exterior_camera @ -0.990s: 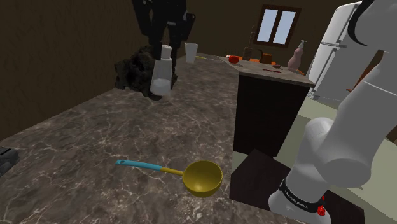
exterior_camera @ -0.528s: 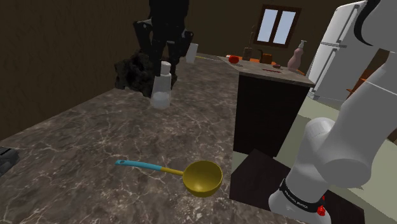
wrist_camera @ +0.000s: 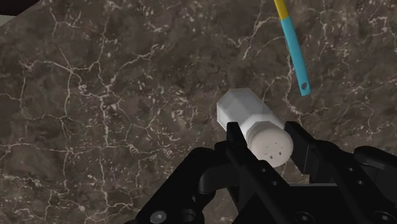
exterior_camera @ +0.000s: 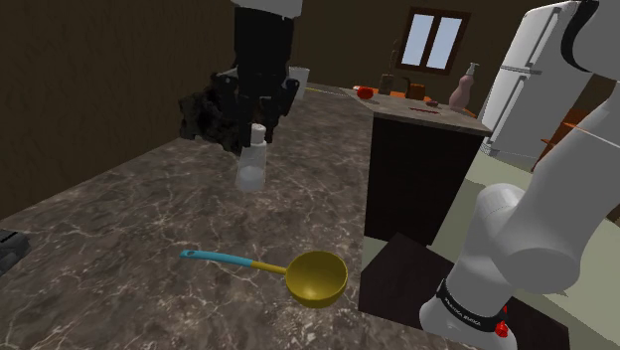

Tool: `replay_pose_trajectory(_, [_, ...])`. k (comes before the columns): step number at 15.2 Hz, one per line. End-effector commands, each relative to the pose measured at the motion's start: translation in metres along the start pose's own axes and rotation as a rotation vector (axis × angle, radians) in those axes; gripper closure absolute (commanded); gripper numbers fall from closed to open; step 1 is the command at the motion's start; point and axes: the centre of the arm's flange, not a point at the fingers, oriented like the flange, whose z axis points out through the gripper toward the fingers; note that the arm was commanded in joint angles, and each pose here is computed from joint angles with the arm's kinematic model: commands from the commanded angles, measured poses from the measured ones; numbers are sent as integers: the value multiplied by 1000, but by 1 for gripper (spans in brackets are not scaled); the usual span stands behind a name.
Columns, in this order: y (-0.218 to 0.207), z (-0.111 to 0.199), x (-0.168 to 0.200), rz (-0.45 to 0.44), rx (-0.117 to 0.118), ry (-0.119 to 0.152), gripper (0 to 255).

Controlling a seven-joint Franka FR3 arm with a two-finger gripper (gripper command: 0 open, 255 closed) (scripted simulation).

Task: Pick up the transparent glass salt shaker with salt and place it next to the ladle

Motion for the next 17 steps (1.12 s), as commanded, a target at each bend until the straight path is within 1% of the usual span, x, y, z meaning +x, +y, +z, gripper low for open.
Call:
replay_pose_trajectory(1, [2, 11, 0, 0, 0, 0, 255])
replay_pose_trajectory(14, [7, 81, -1, 0, 0, 0, 255])
replay_pose_trajectory(17, [7, 81, -1, 0, 0, 0, 255])
